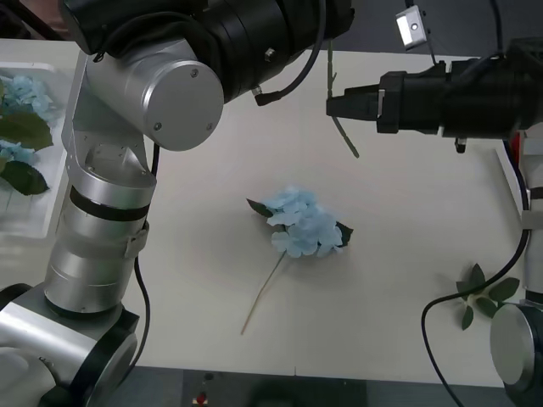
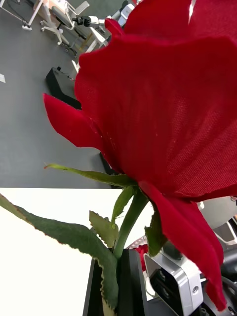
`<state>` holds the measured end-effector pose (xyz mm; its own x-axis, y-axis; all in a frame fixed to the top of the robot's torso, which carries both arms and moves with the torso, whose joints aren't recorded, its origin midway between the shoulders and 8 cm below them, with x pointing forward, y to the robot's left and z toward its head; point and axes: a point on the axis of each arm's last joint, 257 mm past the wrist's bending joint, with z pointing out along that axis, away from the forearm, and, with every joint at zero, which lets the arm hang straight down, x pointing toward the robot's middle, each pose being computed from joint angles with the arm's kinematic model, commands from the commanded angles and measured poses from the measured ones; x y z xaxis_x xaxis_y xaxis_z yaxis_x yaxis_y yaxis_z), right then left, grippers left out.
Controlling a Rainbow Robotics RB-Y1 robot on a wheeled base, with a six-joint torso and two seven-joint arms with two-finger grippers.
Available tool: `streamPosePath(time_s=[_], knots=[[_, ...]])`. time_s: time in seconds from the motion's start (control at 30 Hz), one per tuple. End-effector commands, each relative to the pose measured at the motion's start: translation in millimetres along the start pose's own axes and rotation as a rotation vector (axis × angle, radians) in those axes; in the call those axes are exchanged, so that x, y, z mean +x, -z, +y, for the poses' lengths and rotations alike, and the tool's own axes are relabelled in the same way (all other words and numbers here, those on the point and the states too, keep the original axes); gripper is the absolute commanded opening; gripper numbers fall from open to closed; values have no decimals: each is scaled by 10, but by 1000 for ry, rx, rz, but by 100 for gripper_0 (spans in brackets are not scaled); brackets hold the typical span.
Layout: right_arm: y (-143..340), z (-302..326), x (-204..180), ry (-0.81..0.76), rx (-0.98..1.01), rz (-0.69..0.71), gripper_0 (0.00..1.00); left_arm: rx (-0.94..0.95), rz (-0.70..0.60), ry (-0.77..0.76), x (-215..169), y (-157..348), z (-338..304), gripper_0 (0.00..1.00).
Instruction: Put the red flowers into the right box and the blue flowers into the left box
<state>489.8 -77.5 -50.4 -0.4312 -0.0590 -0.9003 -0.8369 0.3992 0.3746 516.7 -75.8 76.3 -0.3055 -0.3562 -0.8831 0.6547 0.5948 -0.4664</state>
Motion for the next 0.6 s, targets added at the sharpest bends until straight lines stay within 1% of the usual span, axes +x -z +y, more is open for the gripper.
streamPosePath(time_s=[0.03,0.13,0.17,0.2,0.23,0.27,0.3,0.6], knots=[[-143,197,-242,49,-38,-48,100,46,-31,21,-157,3,-242,0],[-230,228,-287,45,-42,-66,100,46,-31,21,-157,3,-242,0],[-248,238,-299,45,-43,-68,98,46,-31,21,-157,3,-242,0],[-259,234,-309,42,-41,-74,71,46,-31,21,-157,3,-242,0],[-258,238,-319,39,-43,-78,34,46,-31,21,-157,3,-242,0],[-258,246,-333,34,-45,-81,4,46,-31,21,-157,3,-242,0],[-258,246,-333,32,-45,-81,0,46,-31,21,-157,3,-242,0],[-243,302,-353,12,-70,-91,0,46,-31,21,-157,3,-242,0]])
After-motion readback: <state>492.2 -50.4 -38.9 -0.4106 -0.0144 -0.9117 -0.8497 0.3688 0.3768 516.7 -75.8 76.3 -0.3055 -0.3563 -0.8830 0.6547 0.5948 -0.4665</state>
